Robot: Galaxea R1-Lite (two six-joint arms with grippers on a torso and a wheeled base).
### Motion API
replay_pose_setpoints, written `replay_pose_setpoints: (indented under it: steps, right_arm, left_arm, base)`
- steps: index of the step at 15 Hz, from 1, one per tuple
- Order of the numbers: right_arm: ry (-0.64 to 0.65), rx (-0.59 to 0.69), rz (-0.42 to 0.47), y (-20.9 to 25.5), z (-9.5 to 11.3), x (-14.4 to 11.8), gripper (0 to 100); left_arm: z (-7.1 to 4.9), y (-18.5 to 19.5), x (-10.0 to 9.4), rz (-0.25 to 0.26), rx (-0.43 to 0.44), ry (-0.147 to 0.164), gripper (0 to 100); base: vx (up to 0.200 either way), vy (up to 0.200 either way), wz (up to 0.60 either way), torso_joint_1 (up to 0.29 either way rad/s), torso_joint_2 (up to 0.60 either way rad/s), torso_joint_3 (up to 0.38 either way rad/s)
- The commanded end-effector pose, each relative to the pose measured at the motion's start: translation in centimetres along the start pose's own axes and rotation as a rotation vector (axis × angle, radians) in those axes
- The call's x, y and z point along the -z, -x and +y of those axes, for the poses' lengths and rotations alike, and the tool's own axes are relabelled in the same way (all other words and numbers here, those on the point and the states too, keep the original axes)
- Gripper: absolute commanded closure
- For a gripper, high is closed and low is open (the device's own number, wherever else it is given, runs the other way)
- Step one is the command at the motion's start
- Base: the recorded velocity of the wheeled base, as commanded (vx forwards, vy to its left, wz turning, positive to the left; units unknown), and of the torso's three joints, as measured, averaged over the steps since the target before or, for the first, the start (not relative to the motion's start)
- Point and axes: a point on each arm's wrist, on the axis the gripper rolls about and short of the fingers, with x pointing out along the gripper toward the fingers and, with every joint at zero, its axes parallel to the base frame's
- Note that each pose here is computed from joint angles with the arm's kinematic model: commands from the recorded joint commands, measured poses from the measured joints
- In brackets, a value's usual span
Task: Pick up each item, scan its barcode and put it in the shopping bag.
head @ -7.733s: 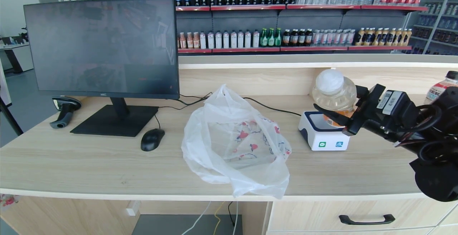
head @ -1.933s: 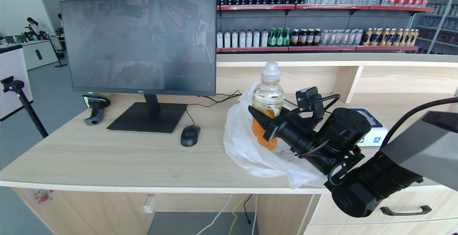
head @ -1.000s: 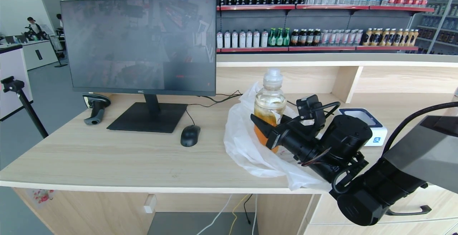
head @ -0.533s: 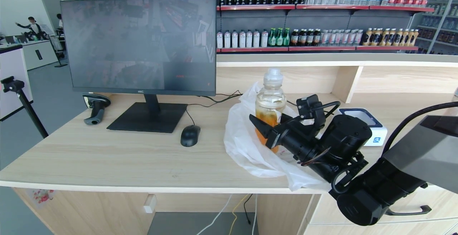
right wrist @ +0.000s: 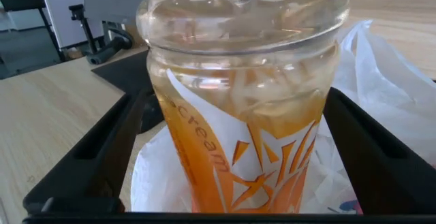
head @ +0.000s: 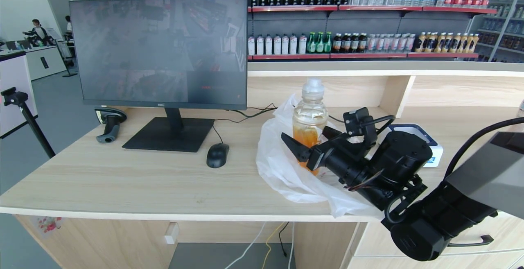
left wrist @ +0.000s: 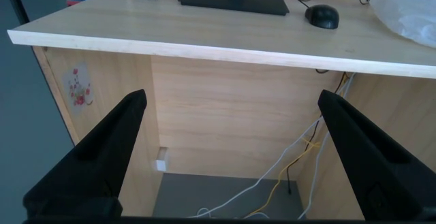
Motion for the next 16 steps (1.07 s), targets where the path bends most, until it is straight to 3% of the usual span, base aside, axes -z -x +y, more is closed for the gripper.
replay_pose_setpoints:
  steps: [1, 16]
  right_arm:
    - [-0.004, 0.009, -0.014, 0.3, -0.3, -0.7, 0]
    - [0.042, 0.014, -0.08, 6.8, 1.1, -6.3, 0]
  left_arm:
    - [0.0, 0.0, 0.0, -0.001, -0.001, 0.0, 0]
    - [0.0, 0.0, 0.0, 0.001, -0.001, 0.0, 0]
  base:
    - [0.0, 0.0, 0.0, 0.0, 0.0, 0.0]
    - [-0.013, 0.0, 0.0, 0.0, 0.0, 0.0]
